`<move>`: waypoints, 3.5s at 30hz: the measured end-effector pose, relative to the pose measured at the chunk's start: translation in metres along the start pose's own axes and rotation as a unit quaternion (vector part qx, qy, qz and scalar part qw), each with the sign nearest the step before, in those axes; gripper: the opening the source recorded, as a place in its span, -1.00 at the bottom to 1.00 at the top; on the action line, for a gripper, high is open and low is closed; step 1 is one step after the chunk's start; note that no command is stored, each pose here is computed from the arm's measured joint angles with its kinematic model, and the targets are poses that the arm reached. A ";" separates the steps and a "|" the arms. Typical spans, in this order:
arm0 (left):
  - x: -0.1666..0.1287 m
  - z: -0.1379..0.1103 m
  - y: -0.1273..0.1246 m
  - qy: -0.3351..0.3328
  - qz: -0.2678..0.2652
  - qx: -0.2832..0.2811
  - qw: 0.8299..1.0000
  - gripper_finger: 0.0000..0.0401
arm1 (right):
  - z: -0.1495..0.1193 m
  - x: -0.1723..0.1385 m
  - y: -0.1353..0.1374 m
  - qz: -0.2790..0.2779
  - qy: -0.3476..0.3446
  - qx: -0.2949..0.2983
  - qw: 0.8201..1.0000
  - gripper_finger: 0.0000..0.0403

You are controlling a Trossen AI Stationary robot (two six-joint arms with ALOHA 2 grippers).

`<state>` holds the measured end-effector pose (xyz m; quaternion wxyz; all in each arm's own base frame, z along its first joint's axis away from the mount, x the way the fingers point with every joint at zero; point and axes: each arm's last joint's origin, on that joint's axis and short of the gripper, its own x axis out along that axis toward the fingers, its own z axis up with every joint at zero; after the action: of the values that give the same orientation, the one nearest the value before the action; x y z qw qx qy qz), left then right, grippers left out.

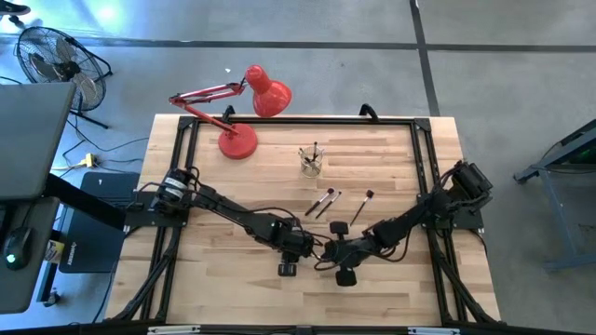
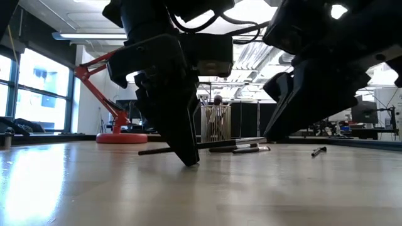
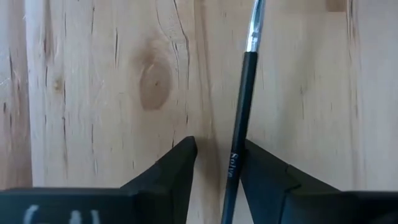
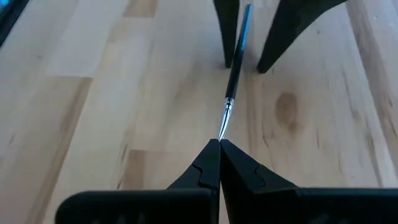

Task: Put items in baskets/containers
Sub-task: Put the makeup brush into the wire bin

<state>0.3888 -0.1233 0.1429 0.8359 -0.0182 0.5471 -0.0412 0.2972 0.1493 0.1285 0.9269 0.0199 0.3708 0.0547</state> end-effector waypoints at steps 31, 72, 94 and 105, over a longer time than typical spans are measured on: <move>0.001 0.000 -0.003 -0.005 -0.020 -0.014 1.000 -0.95 | 0.014 -0.020 -0.023 -0.015 0.061 0.076 0.995 -0.78; -0.097 -0.048 0.149 -0.679 0.031 -0.212 0.703 -0.95 | -0.078 -0.078 -0.055 -0.004 -0.237 0.380 0.894 -0.92; -0.054 -0.020 0.265 -0.602 0.069 -0.160 0.779 -0.86 | -0.081 -0.080 -0.094 -0.007 -0.266 0.410 0.872 -0.98; -0.054 -0.007 0.268 -0.572 0.072 -0.100 0.811 -0.81 | -0.081 -0.079 -0.096 -0.010 -0.268 0.415 0.869 -0.98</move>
<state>0.3739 0.1481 0.1686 0.9919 -0.0821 -0.0291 0.0920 0.1928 0.0445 0.1171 0.8973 0.4131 0.0973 -0.1211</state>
